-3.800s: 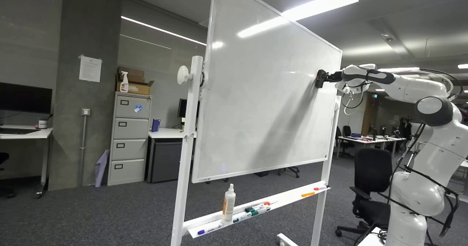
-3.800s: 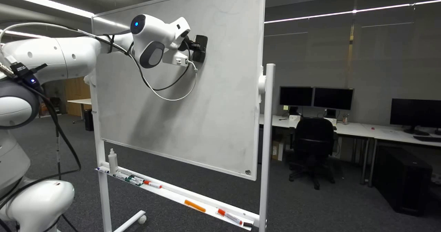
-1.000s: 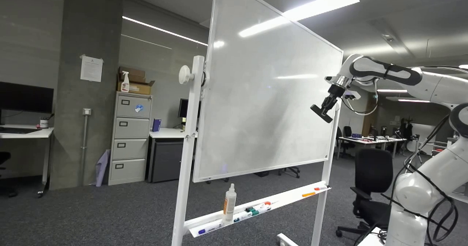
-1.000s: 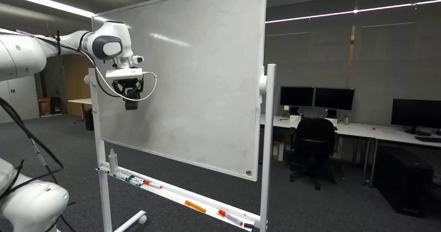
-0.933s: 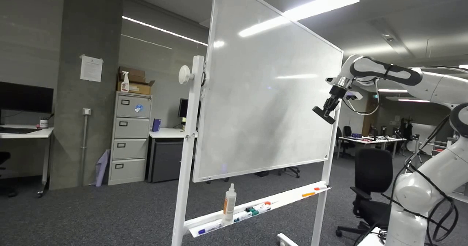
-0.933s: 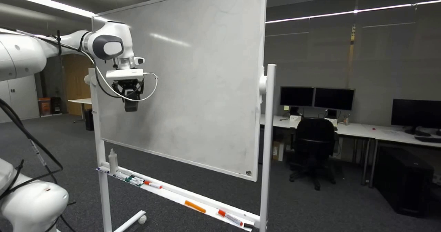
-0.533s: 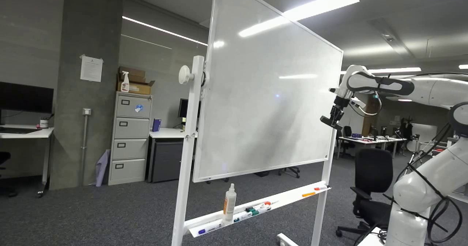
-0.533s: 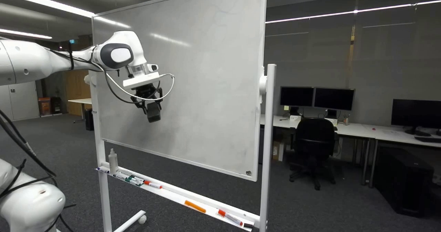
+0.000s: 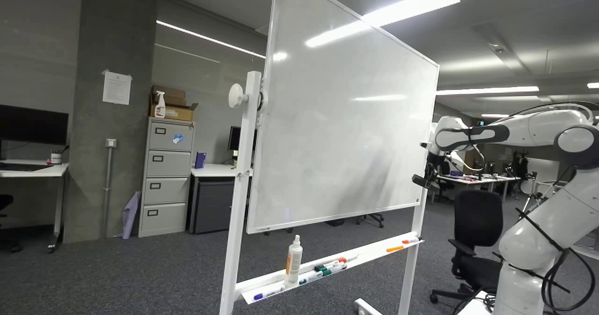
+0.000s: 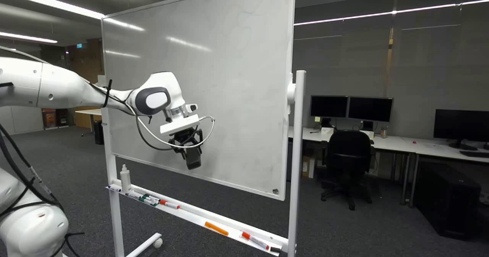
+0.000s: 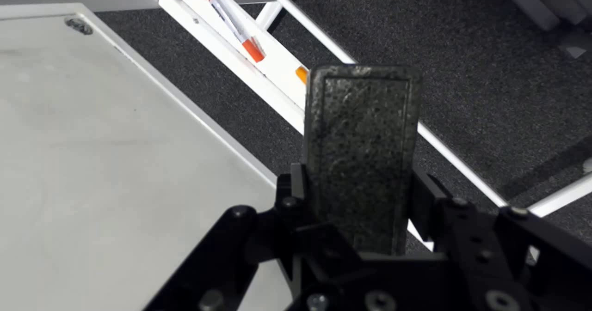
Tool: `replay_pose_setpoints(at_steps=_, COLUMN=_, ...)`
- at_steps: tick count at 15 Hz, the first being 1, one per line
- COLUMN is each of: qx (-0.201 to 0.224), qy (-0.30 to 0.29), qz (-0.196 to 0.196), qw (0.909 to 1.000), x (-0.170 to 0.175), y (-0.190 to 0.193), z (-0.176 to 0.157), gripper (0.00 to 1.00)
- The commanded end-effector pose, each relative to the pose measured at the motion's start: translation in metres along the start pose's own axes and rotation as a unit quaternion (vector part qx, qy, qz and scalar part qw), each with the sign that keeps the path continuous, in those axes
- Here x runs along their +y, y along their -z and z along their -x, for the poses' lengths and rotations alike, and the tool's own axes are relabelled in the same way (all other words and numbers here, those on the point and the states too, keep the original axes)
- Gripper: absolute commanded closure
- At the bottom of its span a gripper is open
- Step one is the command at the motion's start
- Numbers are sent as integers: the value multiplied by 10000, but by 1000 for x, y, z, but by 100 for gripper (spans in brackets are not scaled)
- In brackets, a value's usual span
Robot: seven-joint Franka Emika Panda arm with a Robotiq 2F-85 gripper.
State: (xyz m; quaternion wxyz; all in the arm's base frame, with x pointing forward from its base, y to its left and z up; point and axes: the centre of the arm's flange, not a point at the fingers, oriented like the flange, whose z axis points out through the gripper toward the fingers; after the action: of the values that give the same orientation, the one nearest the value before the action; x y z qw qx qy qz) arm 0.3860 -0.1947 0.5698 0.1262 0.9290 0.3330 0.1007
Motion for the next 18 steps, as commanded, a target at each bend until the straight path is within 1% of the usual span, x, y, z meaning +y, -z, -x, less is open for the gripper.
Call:
replay_pose_setpoints(at_steps=1, qx=-67, qy=-13, qz=-66, qw=10000, x=1, y=-12, z=4, gripper=69)
replay_pose_setpoints(at_steps=2, qx=-114, qy=-39, qz=-124, qw=9999, x=1, y=-19, z=6, gripper=44)
replay_pose_setpoints(at_steps=8, qx=-121, qy=-3, qz=-118, qw=9999, x=-1, y=-19, z=1, gripper=44)
replay_pose_setpoints(at_steps=9, qx=-121, qy=-5, qz=-118, qw=9999, x=0, y=-19, z=2, gripper=69)
replay_pose_setpoints(at_steps=11, qx=-54, qy=359, qz=-147, qw=9992, x=-19, y=-25, z=-19, gripper=69)
replay_pose_setpoints(at_steps=12, qx=-7, qy=667, qz=-231, qw=9975, x=-35, y=-30, z=-33, gripper=69)
replay_pose_setpoints(at_steps=15, qx=-112, qy=1487, qz=-544, qw=9873, x=-82, y=-48, z=-68, gripper=69)
replay_pose_setpoints(at_steps=17, qx=-234, qy=1998, qz=-745, qw=9767, x=-109, y=-64, z=-82, gripper=69)
replay_pose_setpoints(at_steps=18, qx=-295, qy=2263, qz=-842, qw=9700, x=-120, y=-73, z=-87, gripper=69)
